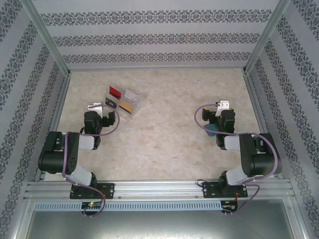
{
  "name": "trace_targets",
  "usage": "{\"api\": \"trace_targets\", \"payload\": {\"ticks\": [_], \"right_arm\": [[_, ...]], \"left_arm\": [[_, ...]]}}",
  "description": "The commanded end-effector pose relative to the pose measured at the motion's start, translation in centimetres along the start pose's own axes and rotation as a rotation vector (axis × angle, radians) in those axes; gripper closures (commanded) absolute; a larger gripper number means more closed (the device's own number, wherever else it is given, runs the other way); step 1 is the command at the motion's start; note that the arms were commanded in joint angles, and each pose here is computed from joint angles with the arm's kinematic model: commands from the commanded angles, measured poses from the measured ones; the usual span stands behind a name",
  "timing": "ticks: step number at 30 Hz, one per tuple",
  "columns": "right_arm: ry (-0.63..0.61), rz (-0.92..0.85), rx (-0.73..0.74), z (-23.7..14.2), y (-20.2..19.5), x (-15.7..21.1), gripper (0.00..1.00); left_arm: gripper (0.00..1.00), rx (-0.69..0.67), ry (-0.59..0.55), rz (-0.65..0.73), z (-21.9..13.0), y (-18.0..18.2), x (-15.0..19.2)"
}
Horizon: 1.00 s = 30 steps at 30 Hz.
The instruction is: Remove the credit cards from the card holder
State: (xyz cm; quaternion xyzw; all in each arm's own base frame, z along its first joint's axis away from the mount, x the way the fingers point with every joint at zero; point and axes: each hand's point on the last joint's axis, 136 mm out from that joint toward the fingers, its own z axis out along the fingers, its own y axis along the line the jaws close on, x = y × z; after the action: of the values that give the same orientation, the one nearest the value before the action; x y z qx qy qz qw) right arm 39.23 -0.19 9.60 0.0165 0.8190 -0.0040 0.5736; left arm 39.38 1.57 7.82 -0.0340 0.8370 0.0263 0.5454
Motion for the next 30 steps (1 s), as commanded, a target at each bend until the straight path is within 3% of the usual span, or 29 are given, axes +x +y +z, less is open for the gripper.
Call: {"api": "trace_targets", "payload": {"ticks": [1, 27, 30], "right_arm": [[-0.028, -0.002, -0.016, 0.2, 0.4, -1.1, 0.02], [-0.034, -0.001, -0.014, 0.1, 0.3, -1.1, 0.02], [-0.063, 0.0, -0.006, -0.5, 0.2, -1.8, 0.02]], "left_arm": [[0.01, 0.016, -0.013, 0.021, 0.3, -0.5, -0.6], [0.01, 0.017, -0.019, 0.021, 0.2, -0.5, -0.7], [0.01, -0.041, -0.028, -0.008, -0.2, 0.5, -1.2]]}}
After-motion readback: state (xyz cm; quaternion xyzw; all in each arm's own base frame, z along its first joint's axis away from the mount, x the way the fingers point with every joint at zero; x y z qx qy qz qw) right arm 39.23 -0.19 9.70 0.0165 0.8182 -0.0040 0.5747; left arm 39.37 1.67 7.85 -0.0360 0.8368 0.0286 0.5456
